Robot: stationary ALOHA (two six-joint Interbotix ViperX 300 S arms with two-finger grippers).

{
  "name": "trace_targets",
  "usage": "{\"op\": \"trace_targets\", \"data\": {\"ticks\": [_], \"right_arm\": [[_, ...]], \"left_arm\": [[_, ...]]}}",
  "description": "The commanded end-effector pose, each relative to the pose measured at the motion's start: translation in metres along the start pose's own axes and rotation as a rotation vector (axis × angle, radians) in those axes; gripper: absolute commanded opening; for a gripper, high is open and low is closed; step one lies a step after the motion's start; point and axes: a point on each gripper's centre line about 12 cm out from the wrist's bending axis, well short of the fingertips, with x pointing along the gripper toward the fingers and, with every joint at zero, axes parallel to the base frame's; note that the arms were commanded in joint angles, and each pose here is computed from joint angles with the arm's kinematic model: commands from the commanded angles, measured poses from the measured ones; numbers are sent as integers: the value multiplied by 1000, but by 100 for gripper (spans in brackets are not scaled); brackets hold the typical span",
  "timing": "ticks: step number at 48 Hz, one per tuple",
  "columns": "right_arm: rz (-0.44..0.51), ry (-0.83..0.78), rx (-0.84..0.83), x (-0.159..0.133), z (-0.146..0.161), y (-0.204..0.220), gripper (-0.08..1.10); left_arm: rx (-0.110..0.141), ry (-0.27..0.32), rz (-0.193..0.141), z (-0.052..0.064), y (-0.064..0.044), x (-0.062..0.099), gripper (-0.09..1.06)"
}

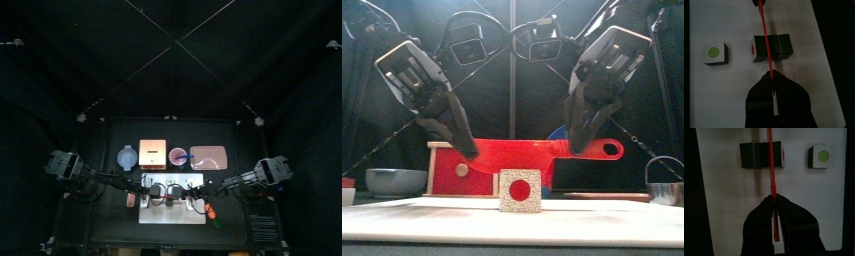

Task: Cut the sushi into 4 pieces with the knife
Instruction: Cut the sushi into 4 pieces

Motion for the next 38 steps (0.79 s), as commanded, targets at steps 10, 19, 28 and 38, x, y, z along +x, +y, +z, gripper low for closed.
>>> {"op": "trace_targets", "data": {"ticks": [10, 19, 28, 38], "right_arm": [[-13, 54, -1, 17, -11, -2, 17], [-7, 85, 10, 37, -20, -2, 17], [-4, 94, 15, 42, -25, -2, 17], [-22, 90, 27, 41, -23, -13, 17]], "left_arm": [[13, 68, 0, -21, -2, 15, 19], [9, 109, 9, -36, 2, 33, 19], [-3, 126, 21, -42, 7, 40, 19], [-23, 124, 42, -41, 20, 40, 19]]}}
